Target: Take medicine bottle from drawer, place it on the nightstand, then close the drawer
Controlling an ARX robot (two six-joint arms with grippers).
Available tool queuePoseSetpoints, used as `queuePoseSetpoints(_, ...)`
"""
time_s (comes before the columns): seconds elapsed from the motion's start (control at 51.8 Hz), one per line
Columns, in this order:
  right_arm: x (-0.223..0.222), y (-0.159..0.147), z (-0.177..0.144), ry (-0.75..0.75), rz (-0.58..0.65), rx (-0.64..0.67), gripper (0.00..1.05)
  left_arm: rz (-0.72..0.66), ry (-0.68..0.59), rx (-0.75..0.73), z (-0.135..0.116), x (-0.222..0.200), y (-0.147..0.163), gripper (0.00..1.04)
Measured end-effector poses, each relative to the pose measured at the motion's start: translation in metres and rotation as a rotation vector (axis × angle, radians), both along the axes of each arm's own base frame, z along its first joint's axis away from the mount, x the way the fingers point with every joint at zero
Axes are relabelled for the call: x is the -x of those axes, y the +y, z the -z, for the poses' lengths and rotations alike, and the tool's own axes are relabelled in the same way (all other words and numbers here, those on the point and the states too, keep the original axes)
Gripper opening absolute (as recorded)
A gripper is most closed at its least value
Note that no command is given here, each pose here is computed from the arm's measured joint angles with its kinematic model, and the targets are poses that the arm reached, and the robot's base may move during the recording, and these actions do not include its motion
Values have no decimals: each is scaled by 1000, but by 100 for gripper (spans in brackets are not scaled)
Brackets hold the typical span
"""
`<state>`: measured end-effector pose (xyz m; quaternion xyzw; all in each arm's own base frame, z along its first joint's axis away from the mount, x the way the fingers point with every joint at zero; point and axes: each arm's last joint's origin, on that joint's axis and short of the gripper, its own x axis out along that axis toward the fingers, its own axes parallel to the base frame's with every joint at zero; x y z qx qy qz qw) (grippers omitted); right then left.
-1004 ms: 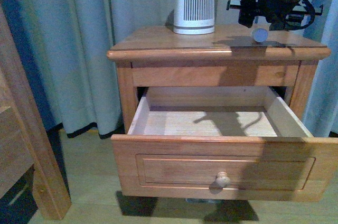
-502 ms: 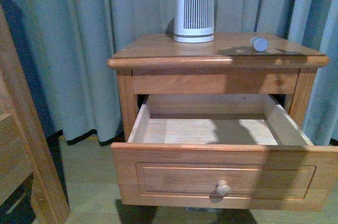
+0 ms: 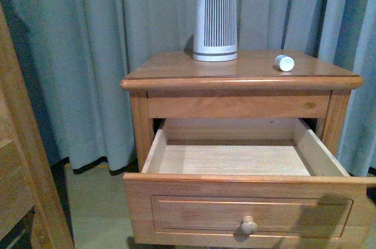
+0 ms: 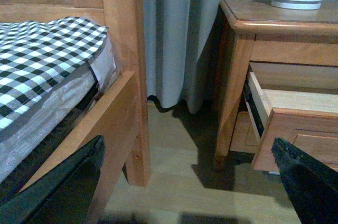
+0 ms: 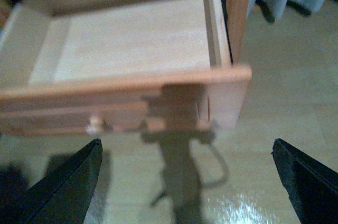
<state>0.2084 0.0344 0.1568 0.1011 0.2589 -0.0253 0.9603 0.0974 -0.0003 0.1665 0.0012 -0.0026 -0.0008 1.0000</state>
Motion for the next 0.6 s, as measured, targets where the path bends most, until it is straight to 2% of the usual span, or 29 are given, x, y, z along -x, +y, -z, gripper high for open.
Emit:
queuePoseSetpoints(0.058,1,3,16,6,7,-12,98,0,0,0,0,0,0,98)
queuePoseSetpoints(0.212,-18,9,34,-40,24,-11,98,0,0,0,0,0,0,98)
queuePoseSetpoints(0.425,-63,17,58,-94,63,3,98,0,0,0,0,0,0,98)
queuePoseSetpoints(0.598,-104,23,76,-73,72,27,98,0,0,0,0,0,0,98)
